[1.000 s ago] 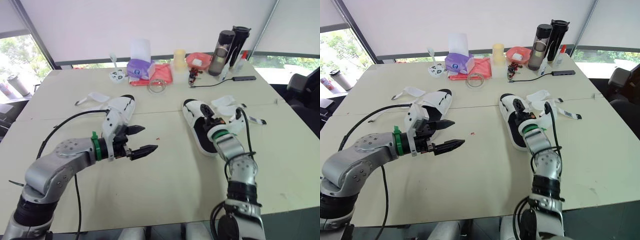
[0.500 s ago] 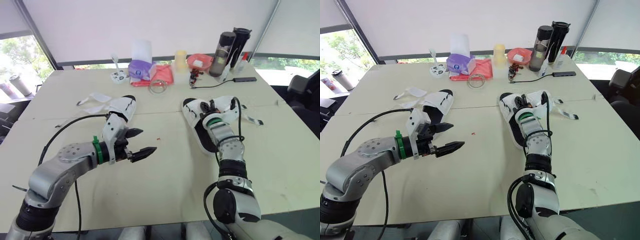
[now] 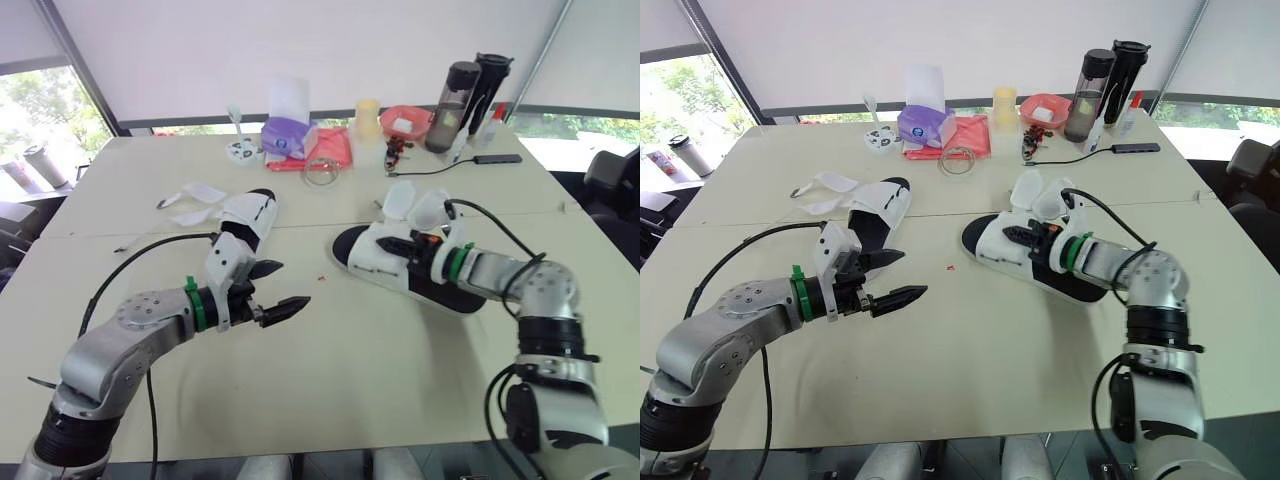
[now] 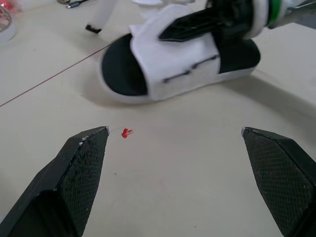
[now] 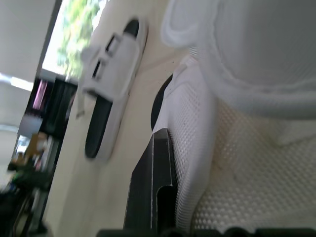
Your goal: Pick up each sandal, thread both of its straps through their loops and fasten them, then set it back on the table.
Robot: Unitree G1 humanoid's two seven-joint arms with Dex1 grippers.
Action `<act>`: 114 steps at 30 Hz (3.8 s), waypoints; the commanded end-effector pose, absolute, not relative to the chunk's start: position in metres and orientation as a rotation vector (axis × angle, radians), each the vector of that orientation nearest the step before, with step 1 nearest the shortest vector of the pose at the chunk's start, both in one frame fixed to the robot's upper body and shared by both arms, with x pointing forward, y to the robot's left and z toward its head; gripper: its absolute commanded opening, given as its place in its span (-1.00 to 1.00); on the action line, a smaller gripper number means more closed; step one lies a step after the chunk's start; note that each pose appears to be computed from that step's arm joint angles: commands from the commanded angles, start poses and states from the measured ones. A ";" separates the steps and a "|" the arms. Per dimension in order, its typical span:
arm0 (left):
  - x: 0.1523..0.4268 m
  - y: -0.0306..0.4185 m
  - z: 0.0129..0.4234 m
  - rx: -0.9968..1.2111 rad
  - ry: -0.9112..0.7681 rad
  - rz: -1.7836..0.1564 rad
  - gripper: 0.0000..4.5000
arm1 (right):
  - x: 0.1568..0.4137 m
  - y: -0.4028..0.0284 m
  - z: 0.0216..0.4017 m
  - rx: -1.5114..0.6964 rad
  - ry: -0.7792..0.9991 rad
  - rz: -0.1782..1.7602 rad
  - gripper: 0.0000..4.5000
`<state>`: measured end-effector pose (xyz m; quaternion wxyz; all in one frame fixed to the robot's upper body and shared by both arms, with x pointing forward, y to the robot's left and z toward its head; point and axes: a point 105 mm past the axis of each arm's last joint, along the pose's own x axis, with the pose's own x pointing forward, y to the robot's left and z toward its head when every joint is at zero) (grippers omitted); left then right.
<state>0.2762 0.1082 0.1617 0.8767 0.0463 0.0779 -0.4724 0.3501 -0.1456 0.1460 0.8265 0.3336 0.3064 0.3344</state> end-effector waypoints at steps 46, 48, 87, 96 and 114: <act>0.270 0.093 0.142 0.133 0.168 -1.055 1.00 | 0.331 -0.117 0.127 0.661 0.981 0.952 -0.84; 0.270 0.093 0.142 0.132 0.168 -1.054 1.00 | 0.332 -0.119 0.128 0.660 0.967 0.953 -0.52; 0.316 0.037 0.104 0.323 0.203 -1.421 -0.98 | 0.371 -0.189 0.213 0.746 0.399 0.631 1.00; 0.317 0.027 0.098 0.388 0.201 -1.472 -0.98 | 0.393 -0.169 0.209 0.919 0.530 0.592 1.00; 0.317 0.031 0.101 0.386 0.156 -1.428 -0.98 | 0.382 -0.175 0.207 0.932 0.573 0.574 1.00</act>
